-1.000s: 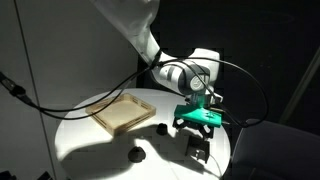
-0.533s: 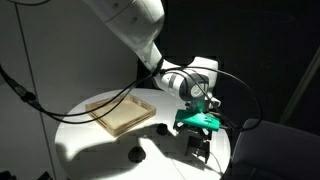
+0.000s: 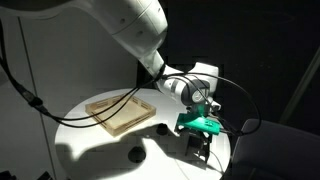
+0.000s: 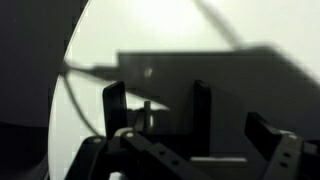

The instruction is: Put the large black thing onto the tray

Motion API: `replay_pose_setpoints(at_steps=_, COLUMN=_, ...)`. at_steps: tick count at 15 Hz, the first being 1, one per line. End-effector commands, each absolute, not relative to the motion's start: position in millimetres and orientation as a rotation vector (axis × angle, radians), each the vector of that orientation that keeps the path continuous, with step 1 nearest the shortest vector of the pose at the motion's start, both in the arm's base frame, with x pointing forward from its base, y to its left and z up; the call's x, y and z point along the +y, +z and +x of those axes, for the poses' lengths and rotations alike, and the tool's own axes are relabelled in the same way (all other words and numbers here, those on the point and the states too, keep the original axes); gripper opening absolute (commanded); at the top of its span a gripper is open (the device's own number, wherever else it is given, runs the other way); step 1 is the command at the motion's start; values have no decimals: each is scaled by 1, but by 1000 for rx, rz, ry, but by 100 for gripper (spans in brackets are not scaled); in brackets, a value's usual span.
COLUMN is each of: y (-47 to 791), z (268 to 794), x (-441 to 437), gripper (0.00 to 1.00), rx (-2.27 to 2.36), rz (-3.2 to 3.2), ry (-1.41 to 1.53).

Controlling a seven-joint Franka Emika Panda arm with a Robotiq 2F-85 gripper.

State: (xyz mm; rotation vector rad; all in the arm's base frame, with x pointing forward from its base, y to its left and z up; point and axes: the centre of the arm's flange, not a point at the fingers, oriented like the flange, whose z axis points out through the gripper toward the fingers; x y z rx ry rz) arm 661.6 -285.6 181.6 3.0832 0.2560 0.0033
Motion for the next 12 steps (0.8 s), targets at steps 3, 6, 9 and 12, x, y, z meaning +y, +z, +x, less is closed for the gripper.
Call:
replay_pose_setpoints(at_steps=3, y=171, z=672, x=-300, gripper=66, rx=260, rz=3096, ry=-18)
replay_pose_setpoints(at_steps=6, y=170, z=671, x=-300, gripper=41, rx=260, rz=3095, ry=-21)
replay_pose_setpoints(at_steps=9, y=173, z=669, x=-300, gripper=17, rx=261, rz=3093, ry=-18)
replay_pose_setpoints(at_steps=12, y=176, z=668, x=-299, gripper=0, rx=252, rz=3085, ry=-13)
